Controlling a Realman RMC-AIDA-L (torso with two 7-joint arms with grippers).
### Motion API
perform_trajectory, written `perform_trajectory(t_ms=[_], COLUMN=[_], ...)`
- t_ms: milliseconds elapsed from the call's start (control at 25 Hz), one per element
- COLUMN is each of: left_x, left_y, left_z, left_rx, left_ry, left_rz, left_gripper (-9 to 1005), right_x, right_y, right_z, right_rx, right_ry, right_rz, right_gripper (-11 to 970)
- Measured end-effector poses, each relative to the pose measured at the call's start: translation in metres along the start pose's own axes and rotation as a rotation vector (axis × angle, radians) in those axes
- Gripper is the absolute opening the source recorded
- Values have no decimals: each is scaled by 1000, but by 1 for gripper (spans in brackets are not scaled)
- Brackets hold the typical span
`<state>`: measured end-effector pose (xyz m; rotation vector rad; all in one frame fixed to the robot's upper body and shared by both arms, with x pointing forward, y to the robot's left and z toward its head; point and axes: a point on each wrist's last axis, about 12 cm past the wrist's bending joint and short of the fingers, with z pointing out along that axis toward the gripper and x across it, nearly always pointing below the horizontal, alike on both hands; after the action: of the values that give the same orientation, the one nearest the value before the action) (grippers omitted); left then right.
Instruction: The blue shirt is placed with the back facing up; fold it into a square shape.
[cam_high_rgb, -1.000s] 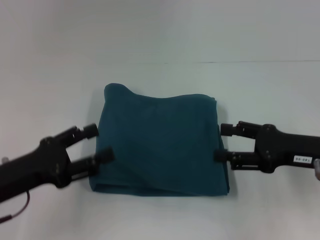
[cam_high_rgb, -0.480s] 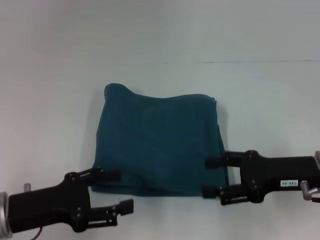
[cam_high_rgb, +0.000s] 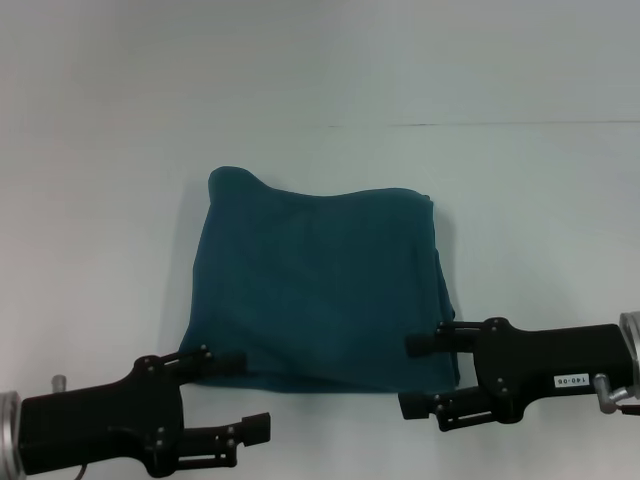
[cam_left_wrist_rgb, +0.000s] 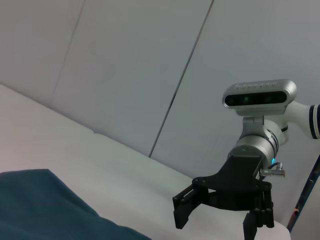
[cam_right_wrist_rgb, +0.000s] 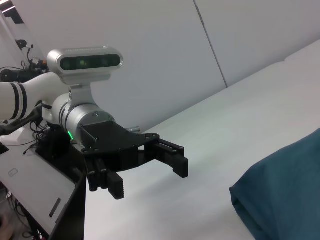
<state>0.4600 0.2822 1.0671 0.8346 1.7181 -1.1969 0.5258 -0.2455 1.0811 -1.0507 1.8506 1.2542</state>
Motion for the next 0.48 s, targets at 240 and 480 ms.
perform_trajectory(t_ms=[240, 480], left_x=[0, -1], left_y=[0, 0], left_z=[0, 1], left_rx=[8, 9], left_ry=[4, 5], left_rz=[-3, -2], left_gripper=[874, 873], right_x=[2, 2], right_y=[1, 1], right_z=[-2, -2], right_rx=[1, -1], right_ry=[-4, -5], right_rz=[7, 8], right_gripper=[915, 915])
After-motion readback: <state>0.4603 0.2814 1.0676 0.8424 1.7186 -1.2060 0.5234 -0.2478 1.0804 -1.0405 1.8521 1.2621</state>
